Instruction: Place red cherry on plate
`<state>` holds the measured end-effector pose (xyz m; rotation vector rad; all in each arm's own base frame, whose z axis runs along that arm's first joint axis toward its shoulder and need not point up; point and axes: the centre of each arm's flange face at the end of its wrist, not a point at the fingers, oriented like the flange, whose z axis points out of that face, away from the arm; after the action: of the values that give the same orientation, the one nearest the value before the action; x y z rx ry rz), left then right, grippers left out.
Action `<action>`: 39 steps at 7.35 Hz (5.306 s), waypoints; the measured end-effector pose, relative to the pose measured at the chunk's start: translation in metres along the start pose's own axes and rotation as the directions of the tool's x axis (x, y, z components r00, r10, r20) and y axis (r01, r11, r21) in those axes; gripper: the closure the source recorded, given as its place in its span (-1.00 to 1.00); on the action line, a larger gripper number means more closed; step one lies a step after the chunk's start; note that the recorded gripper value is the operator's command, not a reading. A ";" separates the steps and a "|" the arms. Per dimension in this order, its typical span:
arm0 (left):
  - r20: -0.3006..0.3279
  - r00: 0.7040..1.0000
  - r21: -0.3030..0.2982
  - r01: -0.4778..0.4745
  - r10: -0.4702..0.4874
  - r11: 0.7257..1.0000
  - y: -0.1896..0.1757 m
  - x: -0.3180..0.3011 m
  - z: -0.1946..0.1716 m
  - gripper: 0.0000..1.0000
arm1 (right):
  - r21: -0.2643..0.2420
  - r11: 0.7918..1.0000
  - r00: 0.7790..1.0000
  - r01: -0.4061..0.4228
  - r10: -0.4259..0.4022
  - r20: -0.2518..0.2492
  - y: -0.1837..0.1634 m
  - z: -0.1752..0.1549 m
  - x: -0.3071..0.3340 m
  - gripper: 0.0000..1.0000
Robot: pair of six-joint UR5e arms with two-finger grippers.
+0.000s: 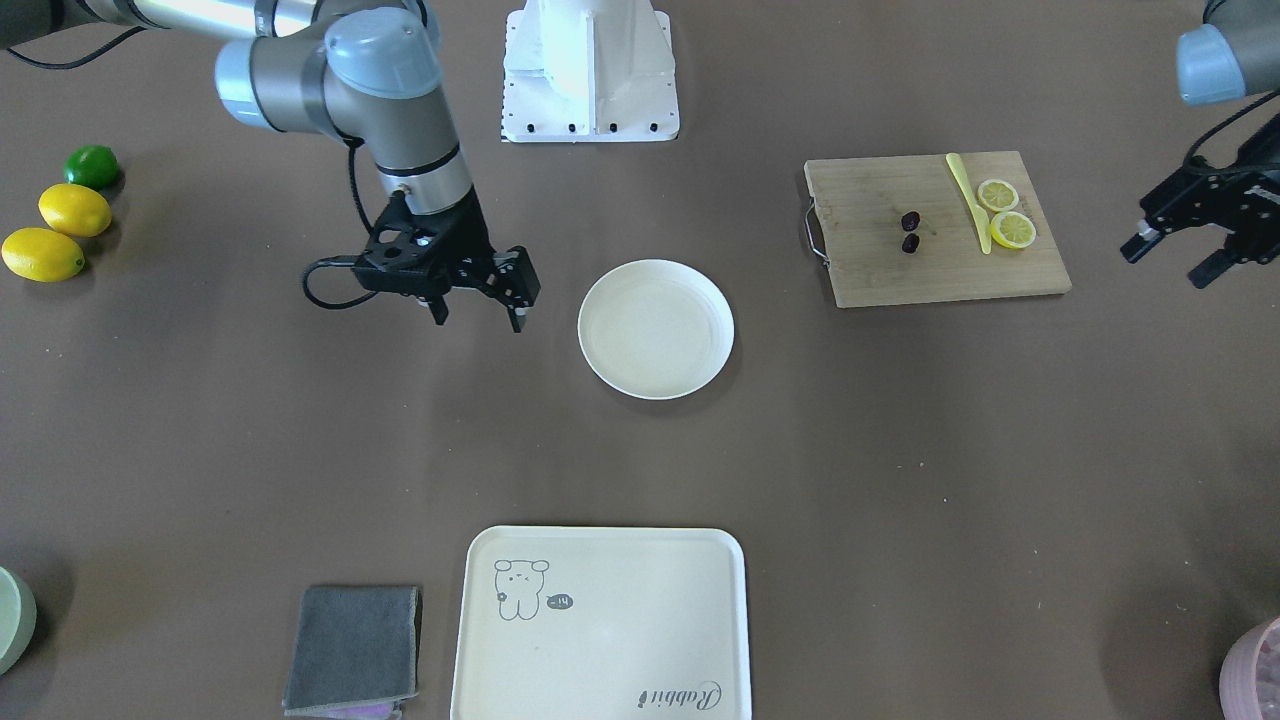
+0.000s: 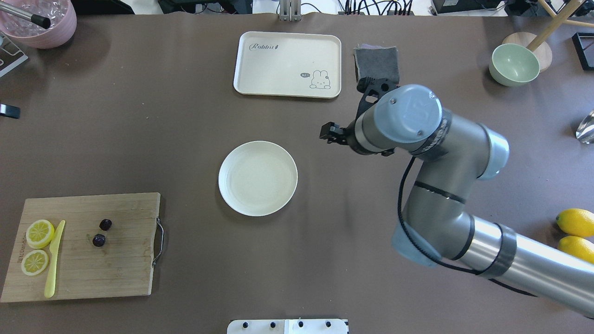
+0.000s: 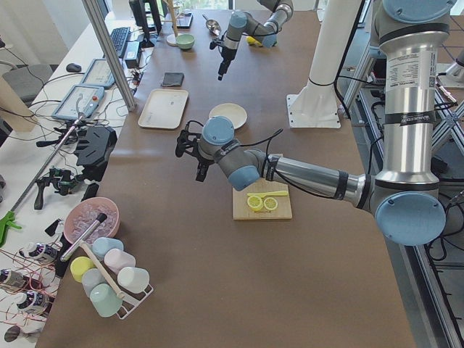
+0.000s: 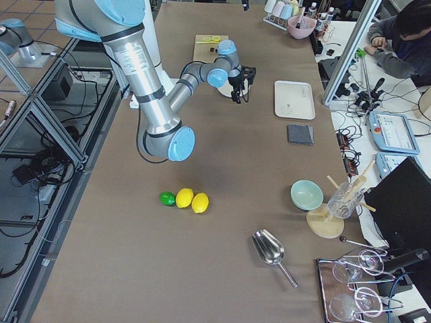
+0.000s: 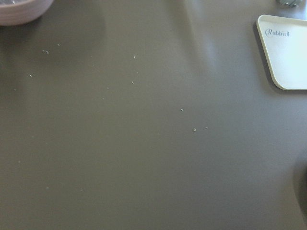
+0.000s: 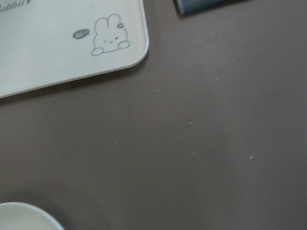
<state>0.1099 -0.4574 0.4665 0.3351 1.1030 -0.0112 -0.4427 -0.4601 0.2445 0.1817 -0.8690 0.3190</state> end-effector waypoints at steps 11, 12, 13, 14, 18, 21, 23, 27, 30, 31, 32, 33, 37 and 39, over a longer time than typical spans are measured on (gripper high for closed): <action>0.119 0.980 -0.211 -0.130 0.157 0.969 0.168 0.088 0.158 0.10 | -0.164 0.909 0.916 0.384 -0.397 -0.057 -0.155 -0.118 0.380 -1.00; 0.118 0.980 -0.215 -0.133 0.161 0.968 0.170 0.089 0.160 0.17 | -0.165 0.909 0.916 0.383 -0.397 -0.059 -0.155 -0.118 0.381 -1.00; 0.116 0.980 -0.220 -0.136 0.164 0.966 0.172 0.090 0.162 0.34 | -0.165 0.909 0.916 0.382 -0.396 -0.060 -0.155 -0.117 0.382 -1.00; 0.116 0.979 -0.221 -0.138 0.167 0.965 0.173 0.091 0.163 0.90 | -0.166 0.910 0.916 0.381 -0.395 -0.062 -0.155 -0.117 0.383 -1.00; 0.106 0.980 -0.201 -0.147 0.171 0.969 0.168 0.099 0.158 1.00 | -0.171 0.911 0.918 0.375 -0.390 -0.068 -0.154 -0.116 0.389 -1.00; 0.048 0.984 -0.154 -0.165 0.174 0.974 0.140 0.141 0.160 1.00 | -0.196 0.924 0.930 0.329 -0.352 -0.101 -0.144 -0.121 0.448 -1.00; 0.044 0.988 -0.132 -0.141 0.148 0.981 0.091 0.211 0.172 1.00 | -0.222 0.936 0.943 0.273 -0.306 -0.129 -0.132 -0.120 0.491 -1.00; 0.043 0.999 -0.112 0.028 -0.023 0.993 0.023 0.356 0.241 1.00 | -0.245 0.939 0.948 0.240 -0.281 -0.147 -0.123 -0.117 0.524 -1.00; 0.061 0.997 -0.076 0.060 -0.055 0.995 0.026 0.390 0.268 -0.96 | -0.253 0.940 0.950 0.230 -0.273 -0.153 -0.122 -0.114 0.529 -1.00; 0.065 0.996 -0.057 0.058 -0.054 0.997 0.029 0.394 0.270 -0.96 | -0.254 0.940 0.950 0.228 -0.272 -0.154 -0.122 -0.113 0.530 -1.00; 0.064 0.997 -0.046 0.055 -0.052 0.997 0.031 0.397 0.269 -0.96 | -0.254 0.940 0.950 0.226 -0.270 -0.154 -0.122 -0.113 0.530 -1.00; 0.059 0.997 -0.036 0.054 -0.052 0.998 0.030 0.397 0.262 -0.96 | -0.258 0.941 0.951 0.221 -0.267 -0.156 -0.122 -0.111 0.532 -1.00; 0.131 0.991 -0.108 0.052 -0.037 0.993 -0.044 0.349 0.146 -0.96 | -0.288 0.940 0.956 0.185 -0.240 -0.171 -0.119 -0.098 0.551 -1.00; 0.158 0.987 -0.127 0.018 0.002 0.992 -0.103 0.283 0.052 -0.96 | -0.301 0.939 0.957 0.168 -0.228 -0.178 -0.115 -0.093 0.560 -1.00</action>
<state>0.2659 -0.5249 0.2130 0.2106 0.9426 0.0252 0.0017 -0.4288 0.6152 -0.0311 -0.6699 0.0198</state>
